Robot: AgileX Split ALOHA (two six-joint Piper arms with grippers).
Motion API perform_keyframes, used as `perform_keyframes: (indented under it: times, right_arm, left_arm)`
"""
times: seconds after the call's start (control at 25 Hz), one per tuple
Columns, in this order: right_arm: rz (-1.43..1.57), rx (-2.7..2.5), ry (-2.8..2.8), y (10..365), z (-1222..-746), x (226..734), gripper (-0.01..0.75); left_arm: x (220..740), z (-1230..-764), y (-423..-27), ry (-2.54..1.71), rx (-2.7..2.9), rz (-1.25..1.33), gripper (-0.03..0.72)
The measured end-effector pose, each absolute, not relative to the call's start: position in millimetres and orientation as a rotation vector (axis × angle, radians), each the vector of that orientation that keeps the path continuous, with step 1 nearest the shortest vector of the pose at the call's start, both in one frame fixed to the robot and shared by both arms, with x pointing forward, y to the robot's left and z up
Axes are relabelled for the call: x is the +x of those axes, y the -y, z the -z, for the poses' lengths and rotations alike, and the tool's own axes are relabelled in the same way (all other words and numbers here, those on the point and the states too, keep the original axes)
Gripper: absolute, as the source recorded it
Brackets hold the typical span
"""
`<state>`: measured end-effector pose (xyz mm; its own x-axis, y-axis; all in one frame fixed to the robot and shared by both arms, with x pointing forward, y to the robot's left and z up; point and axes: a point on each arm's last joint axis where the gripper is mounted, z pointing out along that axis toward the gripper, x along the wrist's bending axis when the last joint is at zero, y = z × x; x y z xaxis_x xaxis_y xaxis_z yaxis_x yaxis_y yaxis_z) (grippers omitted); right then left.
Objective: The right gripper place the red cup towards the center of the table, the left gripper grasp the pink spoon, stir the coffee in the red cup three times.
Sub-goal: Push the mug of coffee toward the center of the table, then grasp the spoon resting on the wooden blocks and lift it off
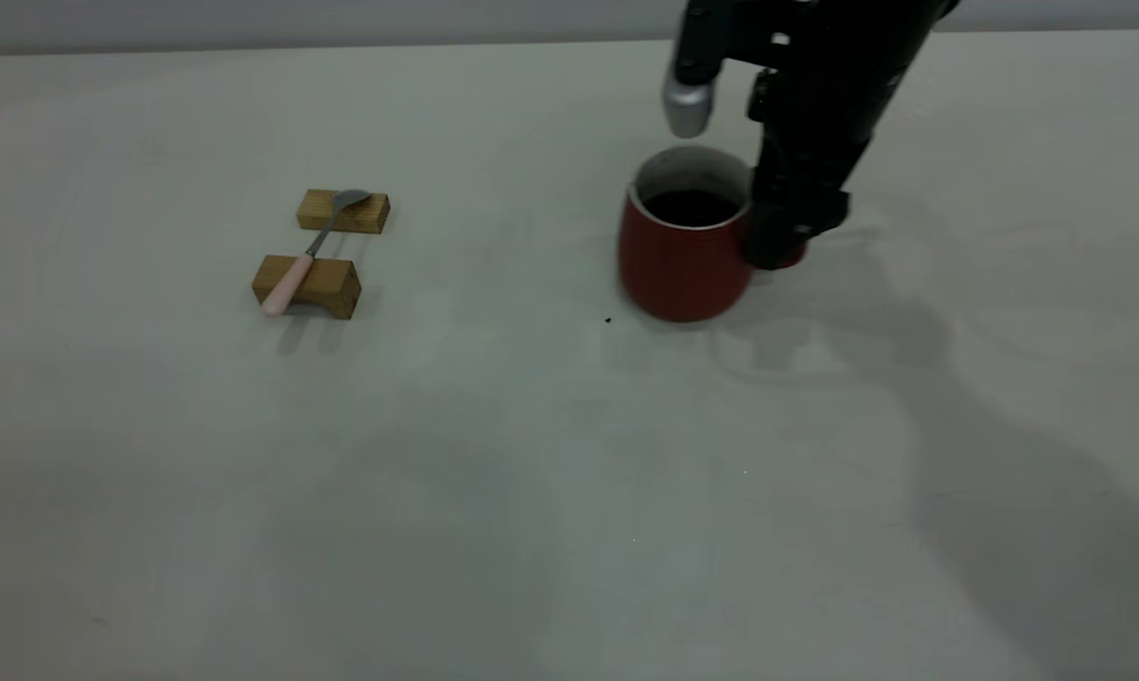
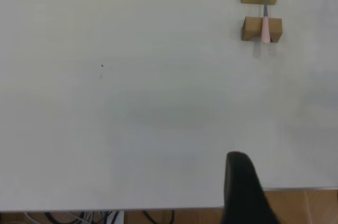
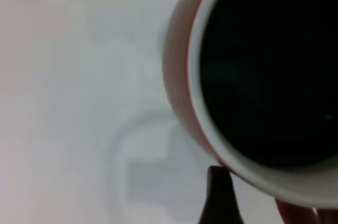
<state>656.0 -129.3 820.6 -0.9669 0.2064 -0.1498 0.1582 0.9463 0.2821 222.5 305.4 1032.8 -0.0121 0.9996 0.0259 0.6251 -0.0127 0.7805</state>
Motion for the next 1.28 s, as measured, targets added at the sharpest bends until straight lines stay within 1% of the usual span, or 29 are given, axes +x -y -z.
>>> perform_keyframes:
  times: [0.6, 0.72, 0.84, 0.96, 1.12, 1.28]
  right_arm:
    - [-0.562, 0.394, -2.830, 91.8, -818.2, 650.8, 0.591]
    - [-0.571, 0.460, -2.830, 92.7, -818.1, 650.9, 0.591]
    - [-0.567, 0.585, -2.845, 105.2, -825.8, 653.9, 0.591]
    - [-0.544, 0.728, -2.865, 127.7, -853.1, 657.2, 0.591]
    - [-0.499, 1.040, -2.867, 156.2, -918.2, 647.8, 0.591]
    - [-0.399, 1.396, -2.819, 177.8, -989.3, 619.1, 0.591]
  left_arm:
    - [222.5, -1032.8, -305.4, -1.695, 1.695, -0.841, 0.492]
    - [222.5, -1032.8, -305.4, -1.695, 1.695, -0.841, 0.492]
    - [222.5, -1032.8, -305.4, -1.695, 1.695, -0.841, 0.492]
    - [222.5, -1032.8, -305.4, -1.695, 1.695, -0.841, 0.492]
    - [222.5, -1032.8, -305.4, -1.695, 1.695, -0.841, 0.492]
    - [222.5, -1032.8, -305.4, -1.695, 1.695, -0.841, 0.492]
